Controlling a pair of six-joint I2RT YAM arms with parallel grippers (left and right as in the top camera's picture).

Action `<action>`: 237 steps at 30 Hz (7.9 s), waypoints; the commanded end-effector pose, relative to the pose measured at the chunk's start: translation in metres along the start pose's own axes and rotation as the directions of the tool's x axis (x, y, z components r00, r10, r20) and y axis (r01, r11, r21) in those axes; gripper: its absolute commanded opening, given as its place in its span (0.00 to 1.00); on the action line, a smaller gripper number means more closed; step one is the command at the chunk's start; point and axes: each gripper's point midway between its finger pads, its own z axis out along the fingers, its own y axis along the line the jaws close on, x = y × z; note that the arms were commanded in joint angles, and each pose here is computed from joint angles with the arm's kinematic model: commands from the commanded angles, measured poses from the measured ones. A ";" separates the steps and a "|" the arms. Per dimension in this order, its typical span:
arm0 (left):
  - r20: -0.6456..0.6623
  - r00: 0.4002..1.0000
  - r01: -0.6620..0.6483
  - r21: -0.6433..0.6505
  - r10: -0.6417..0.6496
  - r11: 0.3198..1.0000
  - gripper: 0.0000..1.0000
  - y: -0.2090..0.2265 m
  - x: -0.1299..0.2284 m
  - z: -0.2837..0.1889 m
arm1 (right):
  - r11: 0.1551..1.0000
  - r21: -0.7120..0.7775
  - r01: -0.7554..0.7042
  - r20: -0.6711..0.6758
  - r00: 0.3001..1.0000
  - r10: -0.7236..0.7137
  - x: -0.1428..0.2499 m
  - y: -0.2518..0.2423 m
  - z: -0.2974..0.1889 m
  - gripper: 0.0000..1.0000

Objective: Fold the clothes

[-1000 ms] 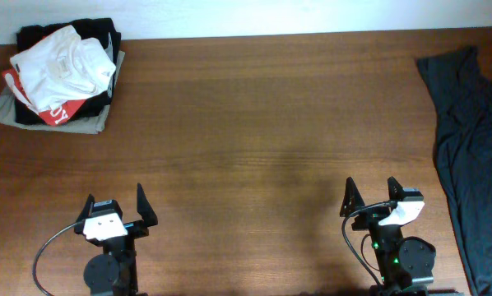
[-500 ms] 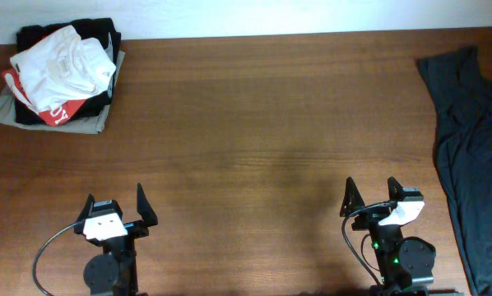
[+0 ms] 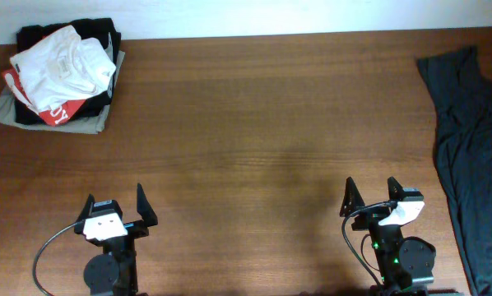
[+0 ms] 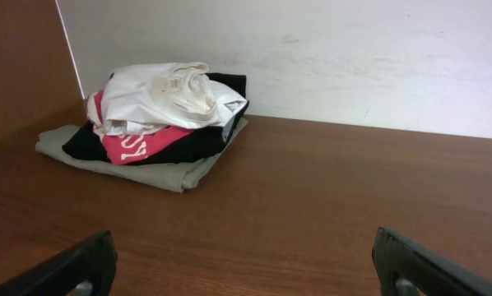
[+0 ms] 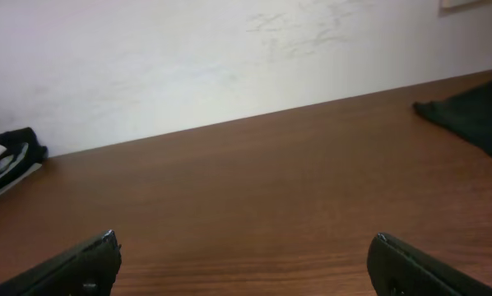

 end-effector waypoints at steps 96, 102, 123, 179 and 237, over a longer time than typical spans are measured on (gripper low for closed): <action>-0.007 1.000 -0.010 -0.008 0.010 1.000 0.99 0.001 0.004 0.001 | 0.756 0.367 0.542 -0.881 0.464 0.095 0.057 -0.329 0.237 0.52; -0.007 1.000 -0.010 -0.008 0.010 1.000 0.99 0.001 0.004 0.001 | 0.752 0.385 0.534 -0.886 0.442 0.139 0.070 -0.346 0.224 0.42; -0.007 1.000 -0.010 -0.008 0.010 1.000 0.99 0.001 0.004 0.001 | 0.744 0.447 0.496 -0.847 0.502 0.174 0.048 -0.340 0.226 0.28; -0.007 1.000 -0.010 -0.008 0.010 1.000 0.99 0.001 0.004 0.001 | 0.768 0.391 0.507 -0.868 0.481 0.124 0.046 -0.320 0.242 0.24; -0.007 1.000 -0.010 -0.008 0.010 1.000 0.99 0.001 0.004 0.001 | 0.878 -0.459 -0.137 -0.807 0.479 -0.347 0.081 0.240 0.253 0.04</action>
